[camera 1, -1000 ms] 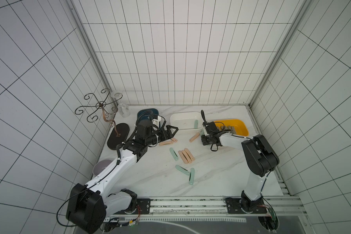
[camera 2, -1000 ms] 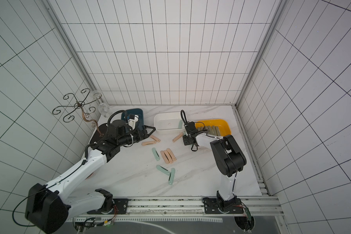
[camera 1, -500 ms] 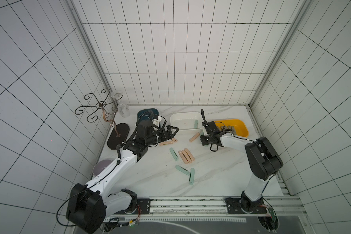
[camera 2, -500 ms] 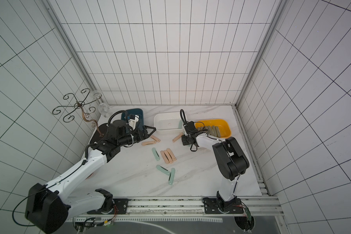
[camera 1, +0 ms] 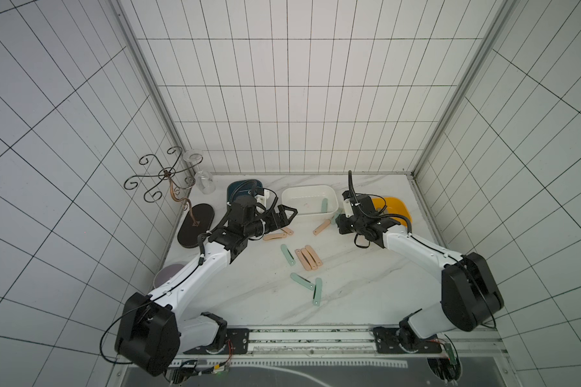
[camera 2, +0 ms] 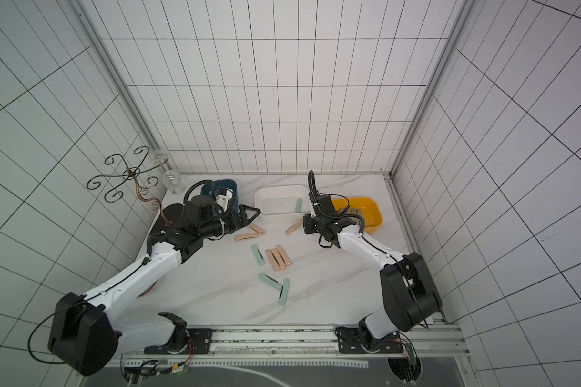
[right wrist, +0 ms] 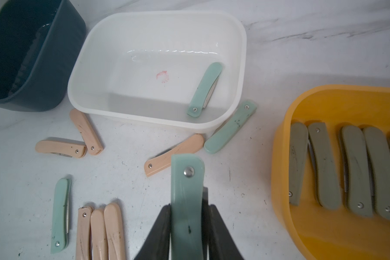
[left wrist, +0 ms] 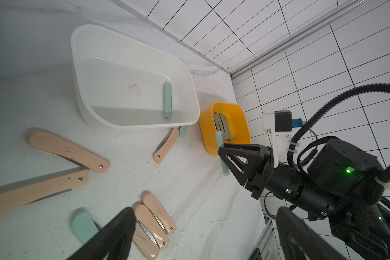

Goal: Place the fruit knives into the storage box by color
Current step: Pick up the fruit knife from the center of the board.

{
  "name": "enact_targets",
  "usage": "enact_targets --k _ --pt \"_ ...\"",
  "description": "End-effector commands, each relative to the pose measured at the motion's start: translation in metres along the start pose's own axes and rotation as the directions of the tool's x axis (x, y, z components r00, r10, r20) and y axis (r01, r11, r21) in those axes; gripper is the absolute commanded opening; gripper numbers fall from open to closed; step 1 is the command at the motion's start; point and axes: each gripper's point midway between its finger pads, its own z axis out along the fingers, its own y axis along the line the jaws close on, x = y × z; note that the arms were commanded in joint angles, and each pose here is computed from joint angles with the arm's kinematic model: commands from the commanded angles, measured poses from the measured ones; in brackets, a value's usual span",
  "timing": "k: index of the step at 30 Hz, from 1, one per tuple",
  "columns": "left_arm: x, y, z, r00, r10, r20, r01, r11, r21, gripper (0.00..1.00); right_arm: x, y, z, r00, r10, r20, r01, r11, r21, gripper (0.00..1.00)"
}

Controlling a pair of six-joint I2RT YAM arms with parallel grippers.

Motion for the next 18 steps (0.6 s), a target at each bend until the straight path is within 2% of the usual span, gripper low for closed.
enact_targets --k 1,9,18 --pt "-0.016 -0.013 0.003 0.999 0.020 0.042 -0.021 0.999 0.028 0.97 -0.033 0.017 -0.005 0.999 0.012 0.036 -0.010 0.998 -0.056 0.27" --pt "-0.022 -0.012 0.010 0.999 0.028 0.047 -0.029 0.999 0.018 0.97 -0.094 0.033 0.034 0.996 0.027 0.083 -0.020 0.996 -0.089 0.27" --pt "-0.023 -0.012 0.012 0.999 0.026 0.044 -0.027 1.000 0.016 0.97 -0.123 0.022 0.095 0.996 0.050 0.077 -0.046 0.997 -0.064 0.27"
